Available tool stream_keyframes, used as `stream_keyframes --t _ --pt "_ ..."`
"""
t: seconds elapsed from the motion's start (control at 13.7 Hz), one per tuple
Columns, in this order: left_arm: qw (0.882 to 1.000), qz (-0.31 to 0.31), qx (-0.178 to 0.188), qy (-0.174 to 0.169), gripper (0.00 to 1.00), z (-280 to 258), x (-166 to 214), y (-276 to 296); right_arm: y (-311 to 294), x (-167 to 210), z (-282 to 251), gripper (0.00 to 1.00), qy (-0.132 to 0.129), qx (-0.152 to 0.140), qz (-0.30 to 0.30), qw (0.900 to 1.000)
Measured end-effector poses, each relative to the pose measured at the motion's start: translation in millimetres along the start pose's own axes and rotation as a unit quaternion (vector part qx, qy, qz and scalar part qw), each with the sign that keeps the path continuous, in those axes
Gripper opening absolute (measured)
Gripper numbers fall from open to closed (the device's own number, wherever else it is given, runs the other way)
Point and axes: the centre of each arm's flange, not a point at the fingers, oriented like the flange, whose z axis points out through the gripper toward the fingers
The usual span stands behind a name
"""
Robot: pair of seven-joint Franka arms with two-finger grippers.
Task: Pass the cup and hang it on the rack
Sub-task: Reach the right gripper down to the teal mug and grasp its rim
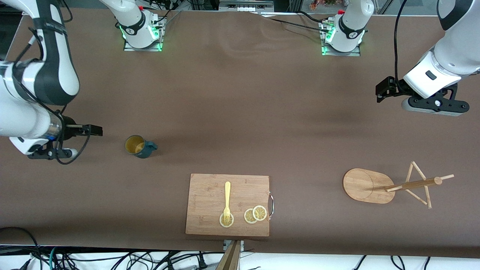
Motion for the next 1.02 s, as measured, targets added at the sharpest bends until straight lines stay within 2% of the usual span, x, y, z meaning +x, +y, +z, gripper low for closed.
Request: stream_keyframes --t 0.15,0.44,0.58,1.02 --pt "1.000 0.000 0.000 0.000 1.00 0.0 0.0 0.0 -4.0 12.0 23.2 1.00 0.003 0.001 -0.001 1.000" --pt "1.000 0.000 0.000 0.000 1.00 0.0 0.0 0.3 -17.7 37.1 84.4 1.00 0.008 0.040 0.012 0.999" --pt "1.000 0.000 0.000 0.000 1.00 0.0 0.0 0.3 -29.6 43.6 110.6 1.00 0.002 0.040 0.008 0.999" --pt "1.000 0.000 0.000 0.000 1.00 0.1 0.0 0.3 -35.6 35.4 140.6 1.00 -0.024 0.039 0.006 0.999"
